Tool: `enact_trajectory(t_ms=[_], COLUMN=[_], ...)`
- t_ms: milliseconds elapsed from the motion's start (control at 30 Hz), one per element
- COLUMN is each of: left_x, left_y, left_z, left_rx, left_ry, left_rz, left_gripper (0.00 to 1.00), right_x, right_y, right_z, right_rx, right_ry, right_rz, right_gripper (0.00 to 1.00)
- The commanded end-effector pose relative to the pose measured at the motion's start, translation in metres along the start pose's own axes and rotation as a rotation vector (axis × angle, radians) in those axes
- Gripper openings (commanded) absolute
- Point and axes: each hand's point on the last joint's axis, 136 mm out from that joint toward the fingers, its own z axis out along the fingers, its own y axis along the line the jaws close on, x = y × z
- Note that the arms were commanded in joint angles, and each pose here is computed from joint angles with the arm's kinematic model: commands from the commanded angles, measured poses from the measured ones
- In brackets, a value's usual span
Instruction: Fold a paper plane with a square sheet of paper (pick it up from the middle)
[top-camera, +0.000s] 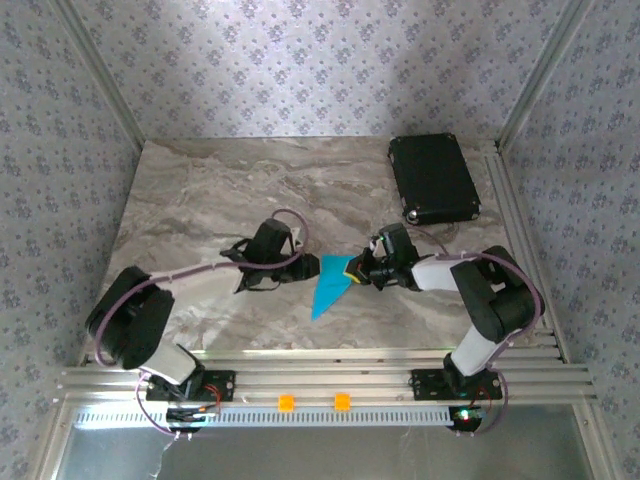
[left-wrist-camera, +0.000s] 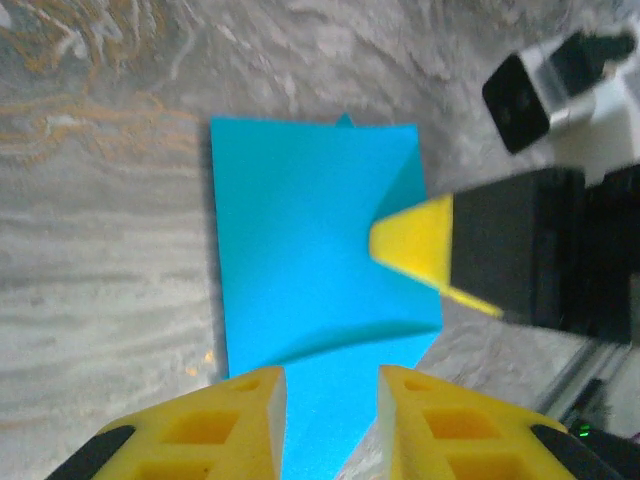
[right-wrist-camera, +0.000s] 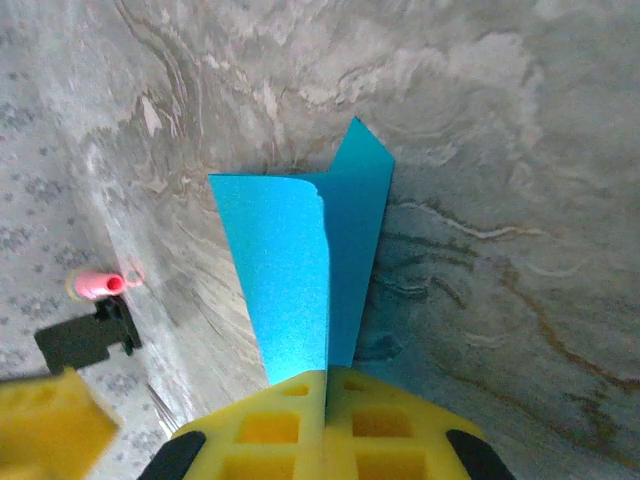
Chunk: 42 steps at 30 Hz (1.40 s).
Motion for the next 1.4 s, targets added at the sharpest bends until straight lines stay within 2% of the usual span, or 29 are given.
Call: enact_trajectory(t_ms=[0,167,300,533,700,1100,1367], left_x=[0.018,0.042,0.052,0.059,0.061,0.068,0.070], left_y=[0.005,-0.002,0.000,-0.002,0.004,0.009,0.013], left_z=[-0.009,-0.005,0.007,0.023,0.025,0.034,0.036], left_rx=[-0.146,-0.290,-0.416,-0.617,-0.684,-0.700,-0.719], left_ry=[-0.013,0.024,0.088,0.102,0.091,0.090,0.098], left_rz=[0.211,0.453,0.571,0.758,0.786,0.798,0.798], left_gripper=[0.32,0.41,0.44,0.45,0.43,0.33,0.30], right_x=[-0.012,-0.011,-0.010,-0.009,-0.008,-0.008,-0.008], right_y=[0.010,0.011,0.013,0.013,0.013,0.015,0.016], right_z=[-0.008,-0.010,-0.008,-0.006,-0.005,-0.005,-0.005], right_rx=[-0.037,-0.040,-0.042,-0.046,-0.045,-0.057,-0.058], right_ry=[-0.080,-0.084,-0.079,-0.076,-0.070,-0.064,-0.061], right_rz=[0.045,0.061,0.063,0.069,0.073,0.079,0.083], right_gripper=[0.01,0.02,0.02,0.02,0.02,0.02,0.02])
